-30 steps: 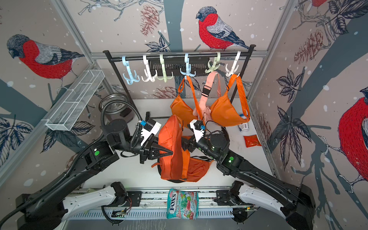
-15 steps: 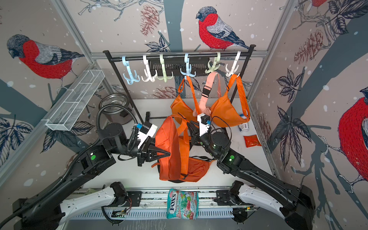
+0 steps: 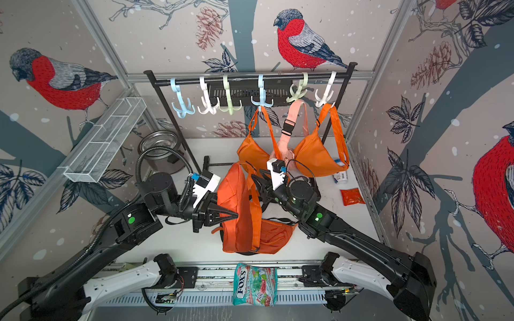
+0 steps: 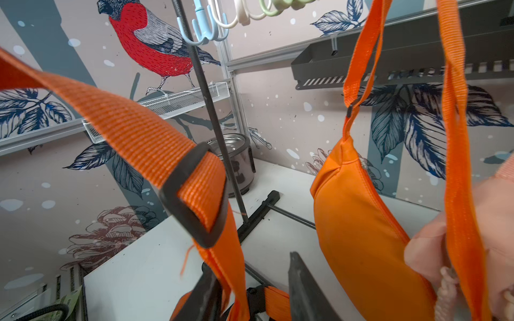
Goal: Hang the bag on a hook
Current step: Hang the bag on the hook.
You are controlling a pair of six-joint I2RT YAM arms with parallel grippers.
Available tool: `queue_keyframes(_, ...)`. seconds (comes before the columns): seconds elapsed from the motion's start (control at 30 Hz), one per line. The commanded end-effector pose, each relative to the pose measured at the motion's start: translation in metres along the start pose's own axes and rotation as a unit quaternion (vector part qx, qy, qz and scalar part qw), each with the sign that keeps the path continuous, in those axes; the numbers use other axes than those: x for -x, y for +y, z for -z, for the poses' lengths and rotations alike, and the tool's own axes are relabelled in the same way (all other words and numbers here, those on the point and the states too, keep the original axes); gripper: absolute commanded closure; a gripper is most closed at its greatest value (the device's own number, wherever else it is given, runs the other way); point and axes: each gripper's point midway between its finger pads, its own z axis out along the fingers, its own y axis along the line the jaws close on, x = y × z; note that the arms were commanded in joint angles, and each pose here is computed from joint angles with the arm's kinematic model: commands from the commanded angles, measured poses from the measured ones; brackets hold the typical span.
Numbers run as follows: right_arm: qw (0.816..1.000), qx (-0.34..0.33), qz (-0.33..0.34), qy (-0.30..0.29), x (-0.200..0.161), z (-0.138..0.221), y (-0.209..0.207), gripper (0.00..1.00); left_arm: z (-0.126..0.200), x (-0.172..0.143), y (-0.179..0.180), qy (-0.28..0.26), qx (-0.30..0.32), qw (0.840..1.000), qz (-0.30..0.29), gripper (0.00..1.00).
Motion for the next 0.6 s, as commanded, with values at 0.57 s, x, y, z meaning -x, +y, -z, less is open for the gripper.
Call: queue_keyframes(0.57, 0.992, -0.120, 0.028, -0.019, 0.040, 0.005, -0.053, 0.95, 0.037, 0.022, -0.001, -0.092, 0.098, 0.990, -0.049, 1.00)
